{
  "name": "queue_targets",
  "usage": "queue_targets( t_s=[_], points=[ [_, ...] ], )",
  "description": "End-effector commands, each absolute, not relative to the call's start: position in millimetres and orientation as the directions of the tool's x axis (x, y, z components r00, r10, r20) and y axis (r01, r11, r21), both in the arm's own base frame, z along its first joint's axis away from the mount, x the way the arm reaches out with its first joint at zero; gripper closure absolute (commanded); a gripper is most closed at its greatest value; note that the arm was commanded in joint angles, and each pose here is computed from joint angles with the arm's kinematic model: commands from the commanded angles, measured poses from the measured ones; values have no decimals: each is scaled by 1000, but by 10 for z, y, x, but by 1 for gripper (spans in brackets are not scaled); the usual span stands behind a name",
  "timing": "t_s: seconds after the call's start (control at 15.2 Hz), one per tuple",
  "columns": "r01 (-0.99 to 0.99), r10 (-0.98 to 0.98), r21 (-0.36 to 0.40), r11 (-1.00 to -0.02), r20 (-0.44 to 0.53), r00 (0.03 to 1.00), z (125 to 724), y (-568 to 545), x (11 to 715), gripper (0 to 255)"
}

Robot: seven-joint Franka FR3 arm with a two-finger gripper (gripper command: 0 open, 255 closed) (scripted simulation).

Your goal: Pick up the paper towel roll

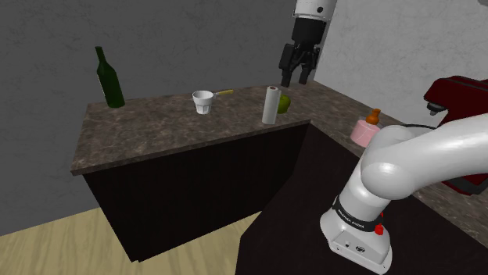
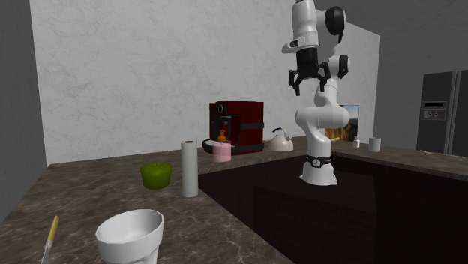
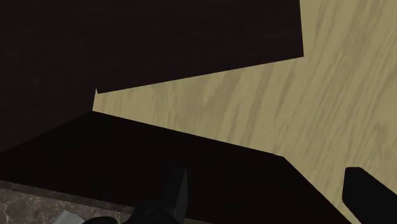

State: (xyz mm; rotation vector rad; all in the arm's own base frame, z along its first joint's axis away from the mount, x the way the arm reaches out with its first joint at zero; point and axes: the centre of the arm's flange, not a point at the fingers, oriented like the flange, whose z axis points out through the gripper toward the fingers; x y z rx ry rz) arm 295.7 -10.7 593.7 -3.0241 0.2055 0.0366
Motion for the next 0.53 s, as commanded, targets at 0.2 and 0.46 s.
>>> queue_targets(
  t_s=[0.2, 0.46],
  points=[
    [-139, -136, -97, -986, -30, 990, 5775, -390, 3157, 0],
    [-142, -140, -83, -986, -27, 990, 5564, -770, 3422, 0]
  ],
)
